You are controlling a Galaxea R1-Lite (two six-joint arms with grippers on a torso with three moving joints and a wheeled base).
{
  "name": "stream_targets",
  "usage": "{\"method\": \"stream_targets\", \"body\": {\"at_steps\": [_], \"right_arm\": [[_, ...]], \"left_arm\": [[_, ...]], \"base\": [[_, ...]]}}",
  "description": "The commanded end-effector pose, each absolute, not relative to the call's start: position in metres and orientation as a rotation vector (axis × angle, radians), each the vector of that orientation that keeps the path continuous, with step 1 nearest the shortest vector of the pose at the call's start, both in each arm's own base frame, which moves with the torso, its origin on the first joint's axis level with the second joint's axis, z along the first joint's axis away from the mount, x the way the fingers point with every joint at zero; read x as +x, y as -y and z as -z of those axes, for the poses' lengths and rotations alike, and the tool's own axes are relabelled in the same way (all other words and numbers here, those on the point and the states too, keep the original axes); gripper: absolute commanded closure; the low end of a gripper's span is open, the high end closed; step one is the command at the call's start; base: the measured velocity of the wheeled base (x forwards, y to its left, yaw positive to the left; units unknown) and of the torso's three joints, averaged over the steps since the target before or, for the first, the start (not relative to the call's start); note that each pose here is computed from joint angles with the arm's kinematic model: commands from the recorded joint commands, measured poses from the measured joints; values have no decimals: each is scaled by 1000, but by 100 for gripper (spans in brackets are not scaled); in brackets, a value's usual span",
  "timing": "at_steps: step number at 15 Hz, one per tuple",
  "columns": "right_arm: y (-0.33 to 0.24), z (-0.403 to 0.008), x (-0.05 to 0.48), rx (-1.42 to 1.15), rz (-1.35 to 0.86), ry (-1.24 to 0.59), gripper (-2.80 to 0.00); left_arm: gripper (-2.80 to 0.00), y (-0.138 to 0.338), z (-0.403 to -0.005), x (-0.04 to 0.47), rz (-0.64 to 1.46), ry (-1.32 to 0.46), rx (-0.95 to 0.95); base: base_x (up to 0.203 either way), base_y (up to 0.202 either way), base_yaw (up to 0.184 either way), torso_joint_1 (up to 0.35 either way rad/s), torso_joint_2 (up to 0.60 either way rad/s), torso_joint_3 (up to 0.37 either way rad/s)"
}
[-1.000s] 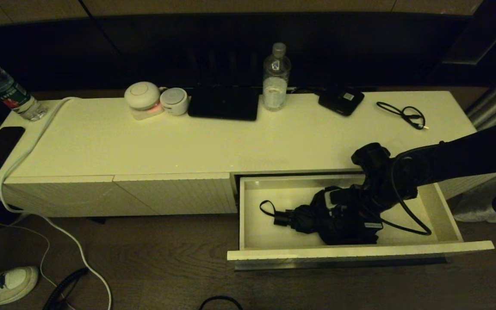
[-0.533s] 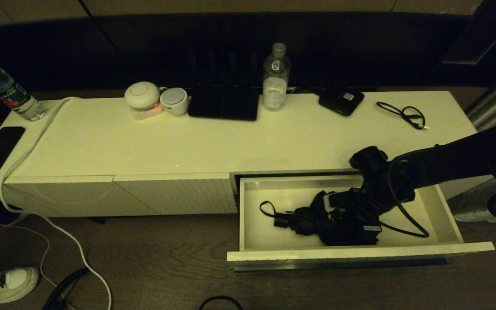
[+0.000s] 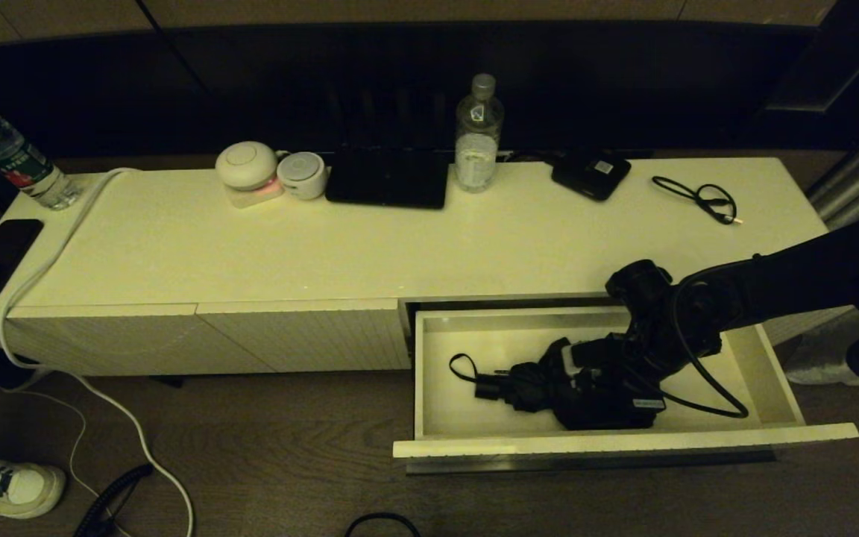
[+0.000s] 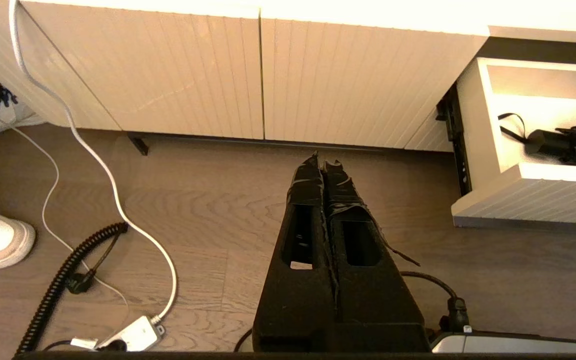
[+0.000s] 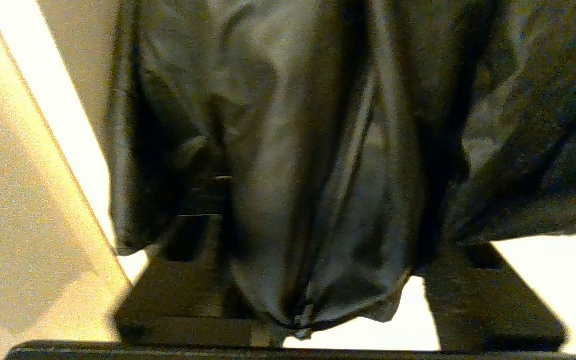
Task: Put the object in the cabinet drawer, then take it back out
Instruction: Take the umbrella out of the drawer and put it on the table
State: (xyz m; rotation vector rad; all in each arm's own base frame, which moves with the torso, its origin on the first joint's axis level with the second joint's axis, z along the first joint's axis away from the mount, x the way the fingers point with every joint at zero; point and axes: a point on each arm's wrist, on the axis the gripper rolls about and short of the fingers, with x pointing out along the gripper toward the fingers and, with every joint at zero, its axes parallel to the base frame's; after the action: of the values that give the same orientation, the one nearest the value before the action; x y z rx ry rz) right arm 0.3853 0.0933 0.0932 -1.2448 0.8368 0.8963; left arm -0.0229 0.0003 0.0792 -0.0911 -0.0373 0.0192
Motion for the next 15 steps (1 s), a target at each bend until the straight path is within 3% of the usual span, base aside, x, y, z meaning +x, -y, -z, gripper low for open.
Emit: {"method": "stream_targets", "body": {"at_steps": [1, 15], "right_arm": [[-93, -98, 384, -1253, -891, -822, 0], [-91, -130, 359, -1264, -867, -763, 0]], "left_arm": [[0, 0, -79, -23, -20, 39, -92], [0, 0, -79, -23, -20, 39, -92]], "base": [[0, 0, 0, 0, 0, 0], [0, 0, 0, 0, 0, 0]]}}
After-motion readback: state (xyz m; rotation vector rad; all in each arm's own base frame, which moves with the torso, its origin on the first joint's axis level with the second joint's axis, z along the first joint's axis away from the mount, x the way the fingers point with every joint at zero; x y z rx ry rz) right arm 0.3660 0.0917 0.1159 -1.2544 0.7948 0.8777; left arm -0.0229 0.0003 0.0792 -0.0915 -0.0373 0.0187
